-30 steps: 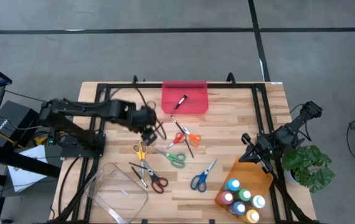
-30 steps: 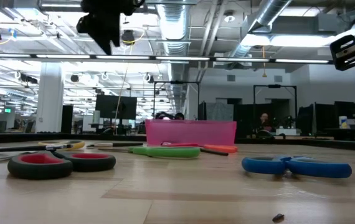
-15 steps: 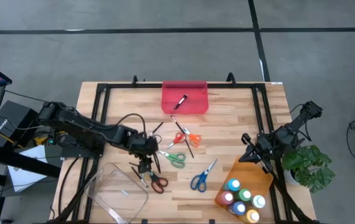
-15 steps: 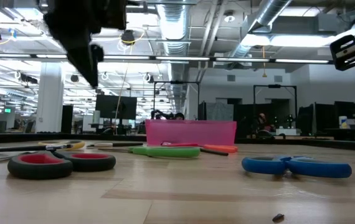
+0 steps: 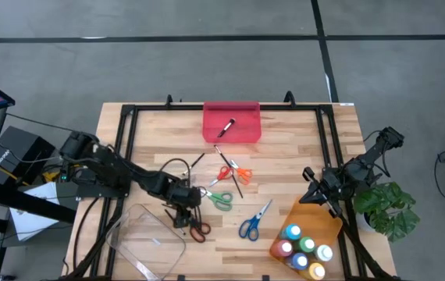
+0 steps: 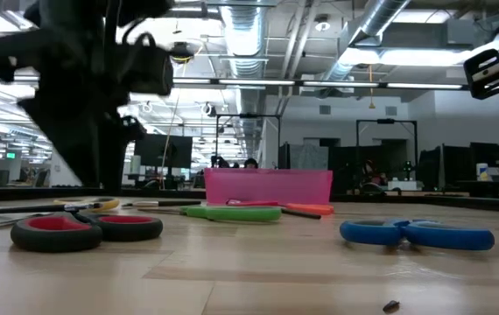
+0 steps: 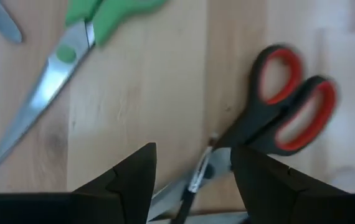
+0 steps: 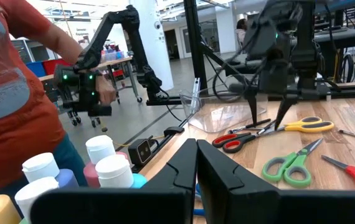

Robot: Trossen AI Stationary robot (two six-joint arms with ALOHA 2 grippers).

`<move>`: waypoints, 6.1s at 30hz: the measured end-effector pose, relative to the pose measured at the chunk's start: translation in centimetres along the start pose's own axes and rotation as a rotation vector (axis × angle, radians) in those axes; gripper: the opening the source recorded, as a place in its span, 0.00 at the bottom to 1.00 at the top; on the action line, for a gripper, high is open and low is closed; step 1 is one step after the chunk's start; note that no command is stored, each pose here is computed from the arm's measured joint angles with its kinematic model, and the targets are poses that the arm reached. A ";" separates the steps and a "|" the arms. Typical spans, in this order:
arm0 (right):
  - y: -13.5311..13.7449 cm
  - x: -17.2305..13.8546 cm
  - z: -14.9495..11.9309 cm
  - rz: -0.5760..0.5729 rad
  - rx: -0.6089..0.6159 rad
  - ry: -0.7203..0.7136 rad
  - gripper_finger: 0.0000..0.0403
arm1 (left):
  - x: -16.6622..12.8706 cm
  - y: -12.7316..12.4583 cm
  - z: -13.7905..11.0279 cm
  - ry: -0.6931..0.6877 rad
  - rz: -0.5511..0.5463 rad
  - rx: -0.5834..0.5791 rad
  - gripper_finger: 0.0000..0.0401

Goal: Pick & Place Paint Supplies
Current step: Put the silver brush into the red bin

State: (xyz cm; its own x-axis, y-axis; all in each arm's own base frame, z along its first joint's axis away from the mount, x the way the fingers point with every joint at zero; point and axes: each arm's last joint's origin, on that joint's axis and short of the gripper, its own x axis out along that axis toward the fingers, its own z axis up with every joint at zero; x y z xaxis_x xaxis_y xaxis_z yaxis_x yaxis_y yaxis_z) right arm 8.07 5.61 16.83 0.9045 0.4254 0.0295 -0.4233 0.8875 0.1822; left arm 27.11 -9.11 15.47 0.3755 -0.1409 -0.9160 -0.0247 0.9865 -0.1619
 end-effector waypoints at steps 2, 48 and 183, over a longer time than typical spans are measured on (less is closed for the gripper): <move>0.0 0.0 0.0 0.000 0.000 0.000 0.02 | 0.8 0.1 -0.1 0.025 0.011 -0.010 0.50; 0.0 0.0 0.0 0.000 0.000 0.000 0.02 | 2.5 0.5 0.5 0.045 -0.141 -0.026 0.05; 0.0 0.0 0.0 0.000 0.000 0.000 0.02 | -1.9 28.3 13.9 -0.700 0.576 -0.574 0.00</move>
State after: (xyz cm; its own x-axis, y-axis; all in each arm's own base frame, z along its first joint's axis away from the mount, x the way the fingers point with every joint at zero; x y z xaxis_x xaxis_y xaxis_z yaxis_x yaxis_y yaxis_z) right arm 8.07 5.60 16.84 0.9047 0.4250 0.0295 -0.4230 0.8876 0.1824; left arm 38.53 20.22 17.73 0.6112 0.5924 -0.5249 -0.7310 0.6768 -0.0874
